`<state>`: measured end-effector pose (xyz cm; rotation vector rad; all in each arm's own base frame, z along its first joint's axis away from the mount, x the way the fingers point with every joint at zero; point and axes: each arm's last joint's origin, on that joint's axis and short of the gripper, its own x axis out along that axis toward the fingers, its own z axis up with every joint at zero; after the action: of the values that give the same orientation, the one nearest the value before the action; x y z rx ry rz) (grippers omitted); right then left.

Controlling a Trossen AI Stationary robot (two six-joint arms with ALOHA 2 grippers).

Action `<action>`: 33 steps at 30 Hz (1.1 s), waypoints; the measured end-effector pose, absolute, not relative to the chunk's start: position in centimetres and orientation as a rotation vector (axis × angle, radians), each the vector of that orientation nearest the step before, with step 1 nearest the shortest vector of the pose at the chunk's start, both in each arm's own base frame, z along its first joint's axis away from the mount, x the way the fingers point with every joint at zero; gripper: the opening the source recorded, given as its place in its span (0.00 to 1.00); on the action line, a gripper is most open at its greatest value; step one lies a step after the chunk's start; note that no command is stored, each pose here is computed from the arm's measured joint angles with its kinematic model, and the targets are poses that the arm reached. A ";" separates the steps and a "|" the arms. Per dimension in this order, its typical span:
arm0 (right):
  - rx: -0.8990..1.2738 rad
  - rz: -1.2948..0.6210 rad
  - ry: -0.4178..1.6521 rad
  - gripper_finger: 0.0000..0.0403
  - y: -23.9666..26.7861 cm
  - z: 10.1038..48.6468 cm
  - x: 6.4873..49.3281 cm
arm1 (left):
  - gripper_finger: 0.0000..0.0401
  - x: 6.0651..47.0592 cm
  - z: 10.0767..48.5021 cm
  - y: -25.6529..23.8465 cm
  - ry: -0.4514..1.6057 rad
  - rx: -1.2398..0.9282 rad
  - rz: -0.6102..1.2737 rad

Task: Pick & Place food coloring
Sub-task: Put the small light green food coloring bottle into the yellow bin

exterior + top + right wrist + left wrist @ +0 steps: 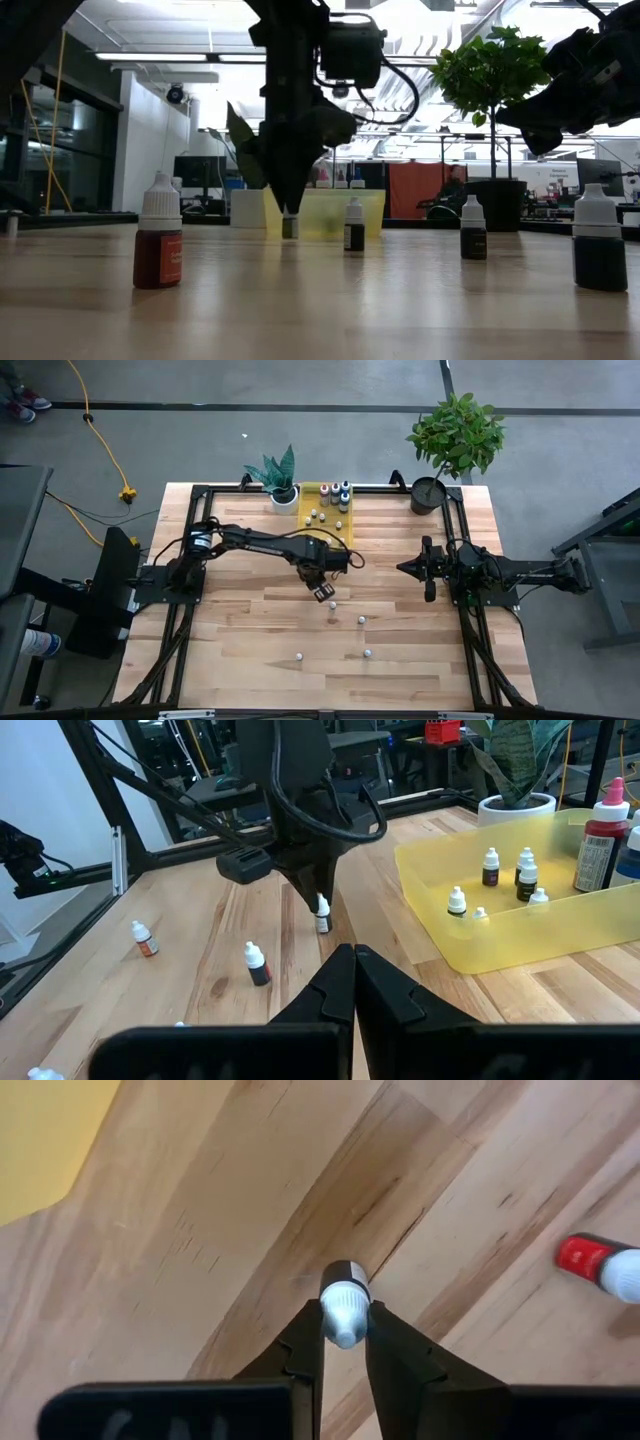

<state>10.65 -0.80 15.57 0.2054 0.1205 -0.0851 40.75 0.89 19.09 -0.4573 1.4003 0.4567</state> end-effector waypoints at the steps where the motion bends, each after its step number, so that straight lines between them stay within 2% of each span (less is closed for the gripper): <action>1: 0.205 -0.085 0.120 0.00 -0.8 15.6 10.6 | 0.12 40.7 19.4 0.9 1.393 -0.459 0.454; 18: 0.205 -0.085 0.121 0.00 -0.8 15.6 10.6 | 0.12 40.5 26.5 0.6 1.400 -0.541 0.329; 33: 0.205 -0.085 0.121 0.00 -0.8 15.6 10.6 | 0.12 39.9 33.1 5.5 1.257 -0.644 0.380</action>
<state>10.65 -0.80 15.57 0.2054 0.1210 -0.0853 39.87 5.45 33.11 -0.6439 1.2569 0.3805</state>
